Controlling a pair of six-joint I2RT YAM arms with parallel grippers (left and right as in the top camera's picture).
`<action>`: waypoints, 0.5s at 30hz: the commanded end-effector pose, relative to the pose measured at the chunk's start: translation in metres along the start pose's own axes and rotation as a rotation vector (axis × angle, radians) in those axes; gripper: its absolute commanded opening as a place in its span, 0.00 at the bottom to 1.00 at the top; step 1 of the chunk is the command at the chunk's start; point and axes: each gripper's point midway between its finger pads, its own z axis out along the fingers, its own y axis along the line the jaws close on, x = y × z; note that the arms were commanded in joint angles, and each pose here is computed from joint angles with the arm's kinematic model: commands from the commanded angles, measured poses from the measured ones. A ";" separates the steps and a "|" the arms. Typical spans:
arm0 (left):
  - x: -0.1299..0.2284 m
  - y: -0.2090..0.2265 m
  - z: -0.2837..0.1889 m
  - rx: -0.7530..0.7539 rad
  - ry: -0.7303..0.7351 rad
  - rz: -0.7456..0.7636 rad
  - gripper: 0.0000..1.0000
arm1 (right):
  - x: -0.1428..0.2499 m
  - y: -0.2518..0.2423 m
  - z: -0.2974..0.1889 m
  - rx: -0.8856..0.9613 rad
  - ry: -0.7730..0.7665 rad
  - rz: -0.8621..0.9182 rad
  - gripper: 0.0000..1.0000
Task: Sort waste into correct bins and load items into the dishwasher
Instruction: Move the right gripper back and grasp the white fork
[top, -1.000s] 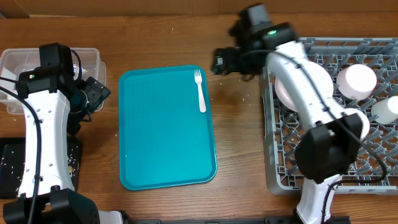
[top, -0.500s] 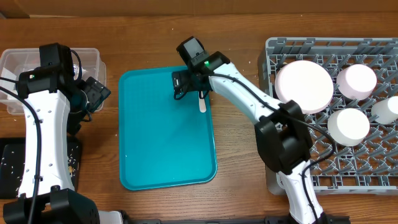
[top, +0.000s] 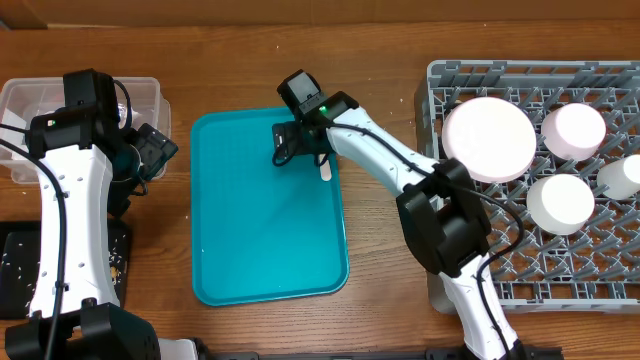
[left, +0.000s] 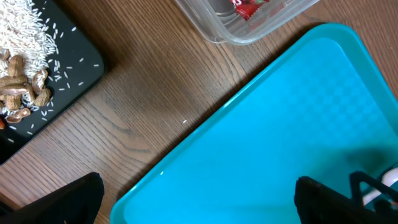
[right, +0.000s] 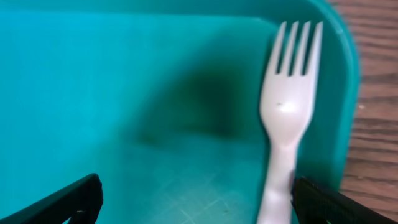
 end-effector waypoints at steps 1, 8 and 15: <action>-0.001 0.001 0.001 -0.004 -0.001 -0.014 1.00 | 0.010 -0.004 0.017 0.025 0.031 0.009 1.00; -0.001 0.001 0.001 -0.004 -0.001 -0.013 1.00 | 0.018 0.007 0.018 0.024 0.039 -0.016 0.78; -0.001 0.001 0.001 -0.003 -0.001 -0.014 1.00 | 0.022 0.004 0.017 0.117 0.012 -0.052 0.45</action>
